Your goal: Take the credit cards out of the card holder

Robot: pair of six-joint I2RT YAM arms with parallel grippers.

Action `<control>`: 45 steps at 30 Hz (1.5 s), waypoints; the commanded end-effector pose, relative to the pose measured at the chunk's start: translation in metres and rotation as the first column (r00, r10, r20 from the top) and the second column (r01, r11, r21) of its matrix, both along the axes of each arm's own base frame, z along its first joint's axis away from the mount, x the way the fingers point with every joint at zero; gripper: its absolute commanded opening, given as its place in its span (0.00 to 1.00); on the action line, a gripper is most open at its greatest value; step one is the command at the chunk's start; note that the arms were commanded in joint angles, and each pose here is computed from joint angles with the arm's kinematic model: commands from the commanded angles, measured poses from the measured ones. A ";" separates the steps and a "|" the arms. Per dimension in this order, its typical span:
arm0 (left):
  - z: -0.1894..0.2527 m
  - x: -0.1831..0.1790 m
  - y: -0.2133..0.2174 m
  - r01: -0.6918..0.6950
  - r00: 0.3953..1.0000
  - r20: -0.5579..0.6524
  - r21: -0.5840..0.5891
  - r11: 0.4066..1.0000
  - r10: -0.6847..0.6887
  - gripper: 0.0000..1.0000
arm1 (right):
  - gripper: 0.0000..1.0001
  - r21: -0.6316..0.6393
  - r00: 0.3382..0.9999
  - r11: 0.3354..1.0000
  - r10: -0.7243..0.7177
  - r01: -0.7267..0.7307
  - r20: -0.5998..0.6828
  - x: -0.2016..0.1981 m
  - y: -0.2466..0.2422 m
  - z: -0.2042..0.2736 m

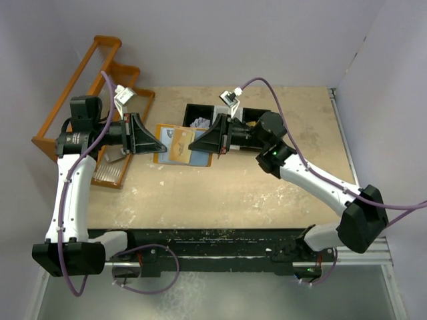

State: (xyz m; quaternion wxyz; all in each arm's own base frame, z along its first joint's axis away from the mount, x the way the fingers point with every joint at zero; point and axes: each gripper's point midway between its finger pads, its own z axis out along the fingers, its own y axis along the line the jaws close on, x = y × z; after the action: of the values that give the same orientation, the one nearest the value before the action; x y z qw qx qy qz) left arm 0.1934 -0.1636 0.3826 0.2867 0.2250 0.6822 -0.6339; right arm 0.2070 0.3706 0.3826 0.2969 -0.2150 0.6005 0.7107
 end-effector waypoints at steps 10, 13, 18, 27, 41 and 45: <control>0.014 -0.009 0.000 0.041 0.997 0.069 -0.025 0.999 -0.040 0.00 | 0.00 -0.022 0.997 0.999 -0.024 0.026 0.073 0.000 -0.033 0.012; 0.016 -0.008 0.000 0.037 0.997 0.075 -0.022 0.999 -0.036 0.00 | 0.00 -0.028 0.998 1.000 -0.012 0.014 0.069 -0.001 -0.033 0.010; 0.016 -0.006 0.000 0.017 0.995 0.096 -0.007 1.000 -0.016 0.00 | 0.00 -0.060 0.996 0.997 -0.034 0.039 0.083 -0.001 -0.042 0.008; -0.043 0.063 0.029 -0.346 0.938 0.138 0.311 0.885 0.318 0.00 | 0.00 -0.194 0.965 0.952 -0.255 0.239 -0.065 0.059 -0.107 -0.032; -0.069 0.077 0.054 -0.436 0.899 0.255 0.458 0.774 0.355 0.00 | 0.00 -0.746 0.492 0.195 -0.847 0.637 0.199 0.218 -0.247 -0.168; -0.070 0.077 0.060 -0.449 0.893 0.287 0.486 0.750 0.348 0.00 | 0.00 -0.806 0.445 0.042 -0.850 0.591 0.282 0.245 -0.267 -0.202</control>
State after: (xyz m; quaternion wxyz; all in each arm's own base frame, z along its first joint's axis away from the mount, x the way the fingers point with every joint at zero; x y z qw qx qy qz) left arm 0.2675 -0.1114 0.2933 0.3585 0.1664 0.8476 -0.3541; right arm 0.4305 0.1480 0.2025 0.3803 0.0957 0.8890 0.2362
